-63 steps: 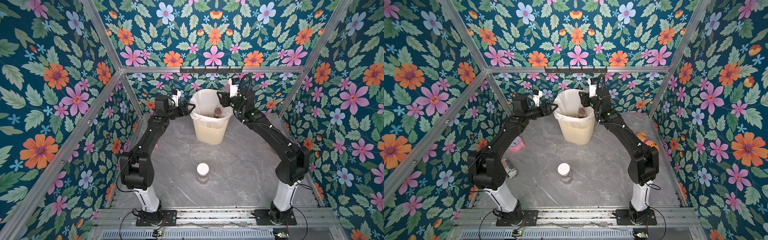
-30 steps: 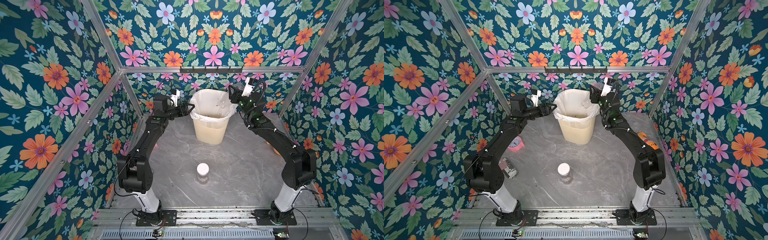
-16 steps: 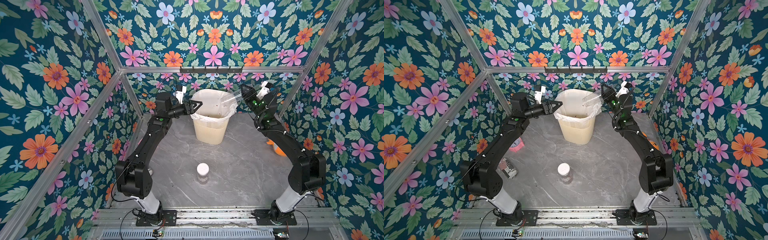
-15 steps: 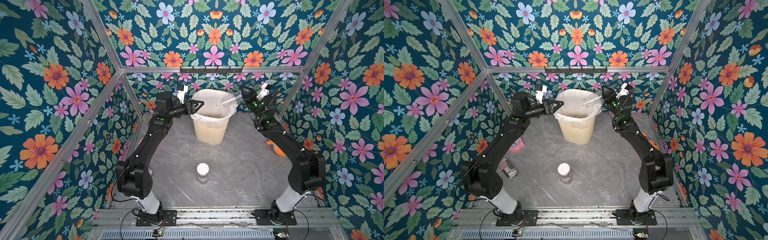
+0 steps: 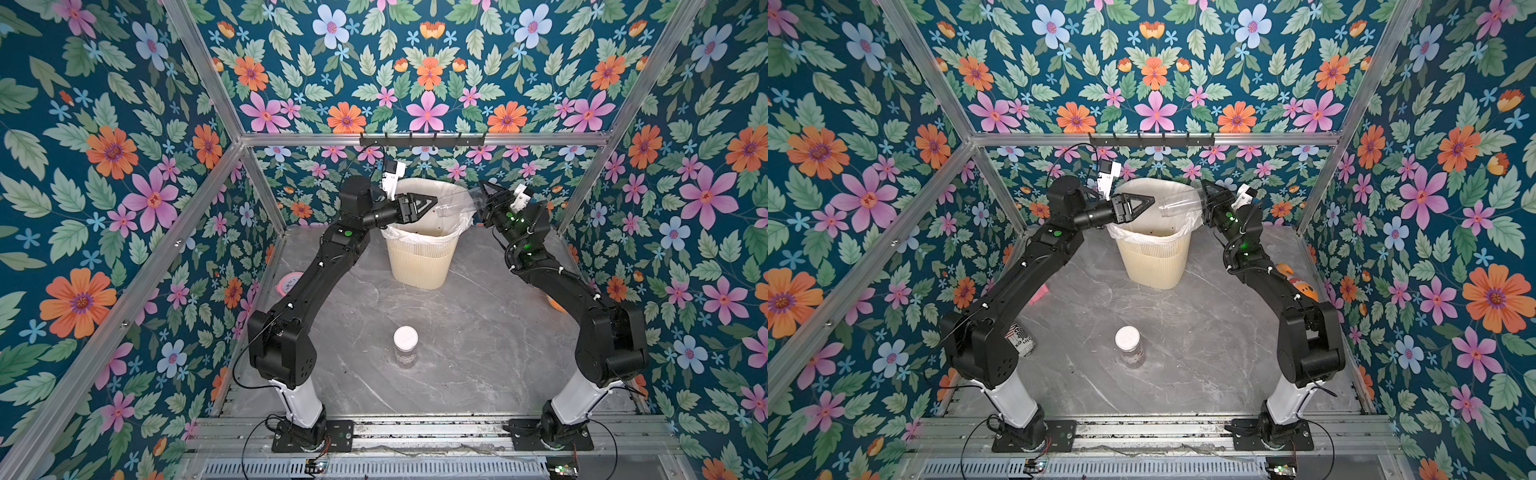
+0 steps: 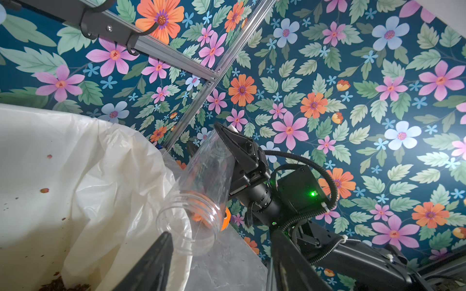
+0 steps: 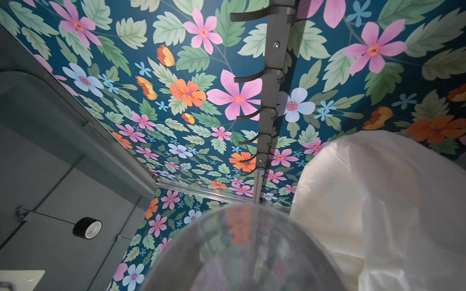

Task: Empty the moldy dried flower tea in the jars
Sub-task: Place the jar at the center of the board.

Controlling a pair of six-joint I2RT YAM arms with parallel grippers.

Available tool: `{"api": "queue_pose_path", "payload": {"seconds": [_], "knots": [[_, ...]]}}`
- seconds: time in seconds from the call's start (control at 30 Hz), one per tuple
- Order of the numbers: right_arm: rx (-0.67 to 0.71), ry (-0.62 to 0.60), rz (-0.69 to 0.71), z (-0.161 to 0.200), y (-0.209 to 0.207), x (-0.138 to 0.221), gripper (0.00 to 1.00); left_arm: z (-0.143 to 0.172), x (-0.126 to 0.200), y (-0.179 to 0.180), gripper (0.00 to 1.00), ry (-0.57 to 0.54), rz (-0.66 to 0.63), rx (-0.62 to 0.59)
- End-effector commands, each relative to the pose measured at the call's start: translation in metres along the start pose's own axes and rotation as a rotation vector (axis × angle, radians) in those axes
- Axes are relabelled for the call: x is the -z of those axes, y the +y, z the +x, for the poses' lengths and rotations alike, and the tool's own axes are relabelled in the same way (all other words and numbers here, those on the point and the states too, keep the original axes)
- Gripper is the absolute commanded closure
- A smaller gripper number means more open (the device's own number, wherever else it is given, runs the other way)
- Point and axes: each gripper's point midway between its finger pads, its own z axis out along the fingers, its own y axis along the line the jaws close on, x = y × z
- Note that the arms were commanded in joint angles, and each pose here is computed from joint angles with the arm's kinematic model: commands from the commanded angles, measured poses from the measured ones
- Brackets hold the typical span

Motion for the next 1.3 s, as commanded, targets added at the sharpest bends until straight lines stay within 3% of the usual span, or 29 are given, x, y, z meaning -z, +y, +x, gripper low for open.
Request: {"api": "queue_pose_path", "payload": {"seconds": [0.0,0.33,0.53,0.73,0.9,1.0,1.27], "knots": [[-0.044,0.024,-0.108,0.004,0.03,0.004,0.55,0.0,-0.006,-0.008,0.37,0.006,0.028,0.012],[-0.043,0.039,-0.112,0.008,0.033,0.008,0.55,0.007,-0.02,-0.017,0.43,0.024,0.058,0.031],[-0.043,0.044,-0.086,0.01,0.022,0.01,0.56,0.009,-0.025,-0.021,0.57,0.034,0.073,0.033],[-0.023,0.046,-0.119,0.013,0.043,0.019,0.56,0.013,-0.032,-0.024,0.69,0.049,0.085,0.036],[-0.007,0.055,-0.123,0.015,0.049,0.022,0.55,0.012,-0.032,-0.025,0.88,0.048,0.086,0.037],[0.003,0.057,-0.125,0.015,0.051,0.024,0.5,0.01,-0.031,-0.029,1.0,0.044,0.097,0.036],[0.073,0.053,-0.12,0.011,0.065,0.034,0.16,0.006,-0.024,-0.05,1.0,0.045,0.16,0.014]]}}
